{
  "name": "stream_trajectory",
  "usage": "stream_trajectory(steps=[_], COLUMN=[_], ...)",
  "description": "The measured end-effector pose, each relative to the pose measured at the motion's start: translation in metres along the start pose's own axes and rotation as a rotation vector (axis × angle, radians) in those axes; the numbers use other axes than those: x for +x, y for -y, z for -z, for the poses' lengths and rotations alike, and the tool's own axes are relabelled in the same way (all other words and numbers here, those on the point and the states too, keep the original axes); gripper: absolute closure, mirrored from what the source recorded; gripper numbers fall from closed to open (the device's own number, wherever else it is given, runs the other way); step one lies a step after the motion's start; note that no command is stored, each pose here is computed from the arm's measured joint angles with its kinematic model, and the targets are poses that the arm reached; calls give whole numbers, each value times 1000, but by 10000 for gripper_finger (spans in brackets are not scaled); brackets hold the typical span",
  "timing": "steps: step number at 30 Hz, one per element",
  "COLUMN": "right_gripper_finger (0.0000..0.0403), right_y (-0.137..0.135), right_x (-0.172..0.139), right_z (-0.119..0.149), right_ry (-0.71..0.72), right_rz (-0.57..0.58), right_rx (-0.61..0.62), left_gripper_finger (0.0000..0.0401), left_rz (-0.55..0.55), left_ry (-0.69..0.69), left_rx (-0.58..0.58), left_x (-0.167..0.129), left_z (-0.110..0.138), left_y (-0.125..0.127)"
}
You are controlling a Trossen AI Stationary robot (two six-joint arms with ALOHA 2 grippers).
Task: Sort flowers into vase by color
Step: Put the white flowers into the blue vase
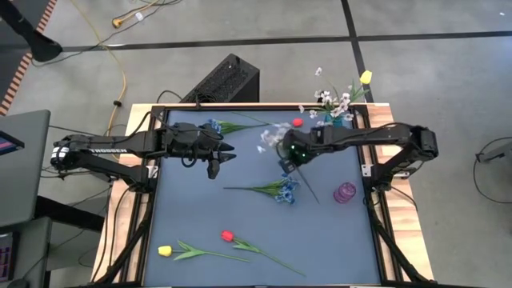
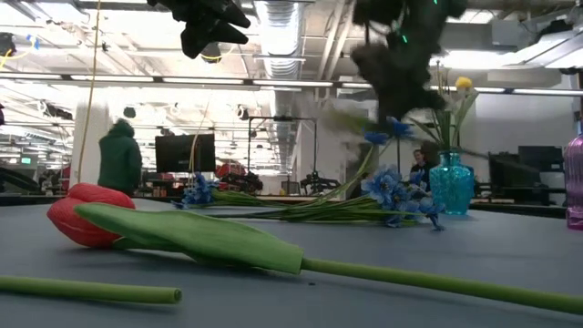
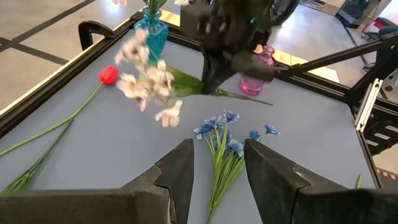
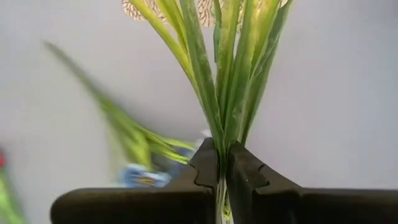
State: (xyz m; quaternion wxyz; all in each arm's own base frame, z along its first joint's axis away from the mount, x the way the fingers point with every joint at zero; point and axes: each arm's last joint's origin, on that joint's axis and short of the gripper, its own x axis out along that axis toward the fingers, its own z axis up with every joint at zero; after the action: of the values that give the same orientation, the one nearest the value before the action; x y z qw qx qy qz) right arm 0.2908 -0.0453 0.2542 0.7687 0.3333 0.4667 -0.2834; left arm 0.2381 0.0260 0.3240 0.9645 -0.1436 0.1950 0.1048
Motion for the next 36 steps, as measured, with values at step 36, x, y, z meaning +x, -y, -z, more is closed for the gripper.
stream_trajectory(steps=[36], right_gripper_finger=[363], right_y=[63], right_x=[-308], right_z=[-24], right_ry=[1229], right_rz=[74], right_rx=[-42], left_gripper_finger=[271], left_rz=[122], left_ry=[-33], left_rx=[97], left_x=[0], left_z=[1], left_y=[3])
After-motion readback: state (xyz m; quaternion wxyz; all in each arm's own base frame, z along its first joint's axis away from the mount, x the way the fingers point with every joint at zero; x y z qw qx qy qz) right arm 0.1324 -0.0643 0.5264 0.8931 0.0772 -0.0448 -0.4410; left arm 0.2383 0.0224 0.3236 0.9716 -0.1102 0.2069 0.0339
